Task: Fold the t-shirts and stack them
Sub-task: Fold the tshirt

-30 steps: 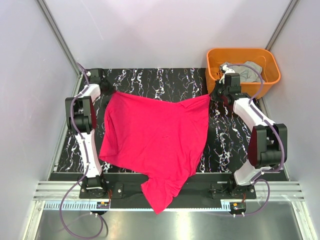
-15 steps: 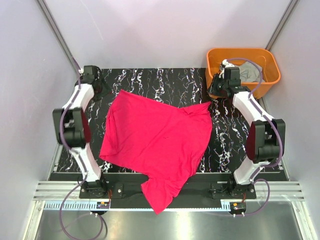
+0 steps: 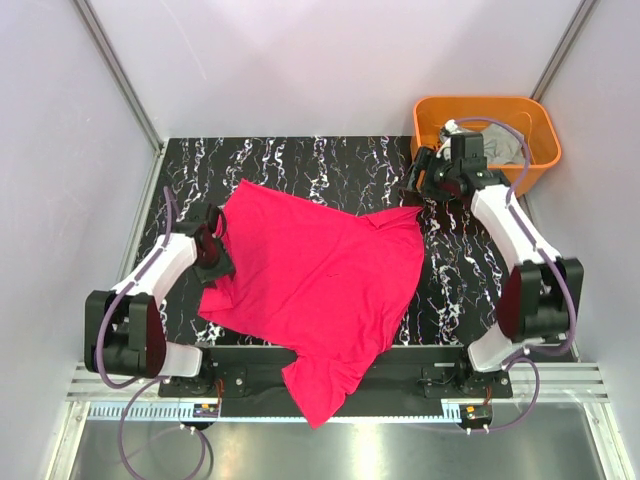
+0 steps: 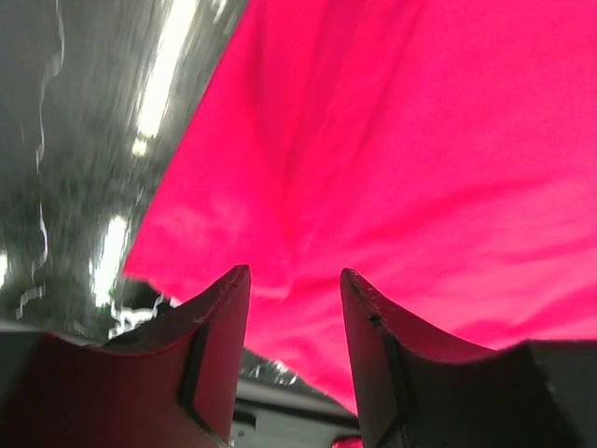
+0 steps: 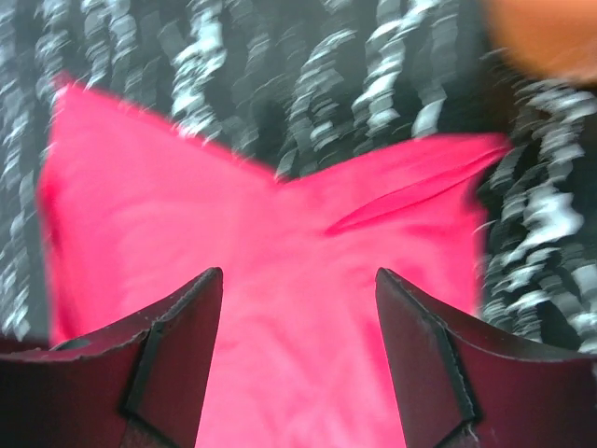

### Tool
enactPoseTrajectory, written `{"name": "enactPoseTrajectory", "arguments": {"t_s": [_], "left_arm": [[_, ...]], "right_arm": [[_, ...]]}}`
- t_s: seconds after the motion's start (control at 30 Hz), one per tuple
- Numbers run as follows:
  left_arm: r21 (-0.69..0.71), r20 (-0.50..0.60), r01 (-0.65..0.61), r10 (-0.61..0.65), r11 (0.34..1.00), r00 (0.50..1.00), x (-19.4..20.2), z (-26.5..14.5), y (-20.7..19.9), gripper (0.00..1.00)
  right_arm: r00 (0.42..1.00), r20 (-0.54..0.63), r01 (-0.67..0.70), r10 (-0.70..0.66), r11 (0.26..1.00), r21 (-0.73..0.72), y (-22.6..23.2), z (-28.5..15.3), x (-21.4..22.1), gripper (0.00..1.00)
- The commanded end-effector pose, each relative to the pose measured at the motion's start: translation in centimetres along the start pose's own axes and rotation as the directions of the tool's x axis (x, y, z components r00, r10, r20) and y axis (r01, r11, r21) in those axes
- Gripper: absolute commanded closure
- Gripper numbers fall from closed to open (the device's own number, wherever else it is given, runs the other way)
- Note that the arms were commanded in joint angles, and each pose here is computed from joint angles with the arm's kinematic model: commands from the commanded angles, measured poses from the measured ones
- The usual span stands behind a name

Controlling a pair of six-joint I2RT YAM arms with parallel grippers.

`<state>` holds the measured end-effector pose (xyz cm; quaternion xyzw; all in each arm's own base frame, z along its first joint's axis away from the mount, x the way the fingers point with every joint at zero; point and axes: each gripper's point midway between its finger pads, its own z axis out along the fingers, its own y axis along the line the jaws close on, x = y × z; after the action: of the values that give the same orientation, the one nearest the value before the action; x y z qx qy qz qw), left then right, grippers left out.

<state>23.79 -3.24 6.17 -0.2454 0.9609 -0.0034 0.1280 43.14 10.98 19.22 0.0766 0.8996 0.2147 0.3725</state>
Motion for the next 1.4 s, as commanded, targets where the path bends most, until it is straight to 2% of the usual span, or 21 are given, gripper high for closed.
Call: {"name": "enactPoseTrajectory", "arguments": {"t_s": [0.0, 0.1, 0.23, 0.3, 0.4, 0.47, 0.63, 0.77, 0.87, 0.9, 0.97, 1.03, 1.1, 1.2, 1.37], "left_arm": [[-0.001, 0.008, 0.061, -0.061, 0.998, 0.998, 0.8, -0.9, 0.5, 0.51], [0.007, -0.006, 0.059, -0.059, 0.998, 0.998, 1.4, -0.8, 0.5, 0.5], [-0.004, -0.035, 0.051, -0.051, 0.999, 0.998, 2.1, -0.2, 0.6, 0.49], [-0.011, -0.052, 0.048, -0.048, 0.999, 0.997, 2.5, 0.4, 0.7, 0.5], [-0.006, -0.079, 0.049, -0.049, 0.999, 0.996, 3.0, 1.4, 0.5, 0.59], [0.012, -0.089, 0.046, -0.045, 0.999, 0.995, 3.2, 1.7, 0.1, 0.62], [-0.007, -0.103, 0.023, -0.024, 1.0, 0.994, 3.4, 2.4, 0.4, 0.62], [-0.025, -0.162, 0.06, -0.063, 0.998, 0.985, 4.7, 3.2, 0.5, 0.65], [-0.043, -0.172, 0.077, -0.084, 0.996, 0.982, 4.8, 3.5, 0.6, 0.78], [-0.057, -0.17, 0.082, -0.091, 0.995, 0.981, 4.8, 3.5, 0.8, 0.87], [-0.079, -0.165, 0.087, -0.1, 0.993, 0.981, 4.7, 3.0, 1.2, 0.96], [-0.13, -0.121, 0.113, -0.129, 0.985, 0.984, 4.0, 2.4, 2.1, 1.0], [-0.2, -0.052, 0.155, -0.169, 0.967, 0.984, 3.3, 1.1, 3.6, 1.0], [-0.232, 0.049, 0.22, -0.214, 0.948, 0.976, 1.4, -0.9, 5.1, 1.0], [-0.278, 0.136, 0.399, -0.375, 0.874, 0.917, -1.3, -2.2, 9.8, 1.0]], "right_arm": [[0.997, -0.059, 0.035, -0.048, 0.98, -0.197, 6.9, -4.0, 3.9, 0.26], [0.981, -0.164, 0.061, -0.106, 0.965, -0.257, 9.5, -5.0, 10.3, 0.26], [0.961, -0.248, 0.041, -0.119, 0.954, -0.298, 10.7, -6.5, 15.6, 0.25], [0.961, -0.252, 0.032, -0.113, 0.951, -0.306, 10.7, -7.4, 16.5, 0.25], [0.958, -0.265, 0.024, -0.108, 0.953, -0.303, 9.9, -8.1, 18.0, 0.25], [0.96, -0.26, 0.022, -0.108, 0.949, -0.316, 9.9, -8.8, 18.2, 0.25], [0.958, -0.27, 0.001, -0.093, 0.946, -0.325, 9.8, -9.4, 18.9, 0.25], [0.959, -0.267, 0.002, -0.092, 0.947, -0.32, 9.5, -9.5, 19.1, 0.25], [0.958, -0.272, 0.002, -0.093, 0.948, -0.317, 9.5, -9.4, 19.3, 0.25], [0.957, -0.274, 0.003, -0.094, 0.948, -0.317, 9.4, -9.3, 19.3, 0.25], [0.956, -0.277, 0.004, -0.097, 0.948, -0.318, 9.4, -9.2, 19.3, 0.24], [0.954, -0.283, 0.007, -0.102, 0.948, -0.317, 9.4, -9.2, 19.5, 0.24], [0.953, -0.286, 0.007, -0.103, 0.948, -0.317, 9.3, -9.2, 19.5, 0.24], [0.944, -0.31, 0.001, -0.108, 0.946, -0.325, 9.4, -9.0, 19.9, 0.23], [0.93, -0.345, 0.004, -0.129, 0.941, -0.339, 9.6, -8.9, 20.4, 0.22]]}}
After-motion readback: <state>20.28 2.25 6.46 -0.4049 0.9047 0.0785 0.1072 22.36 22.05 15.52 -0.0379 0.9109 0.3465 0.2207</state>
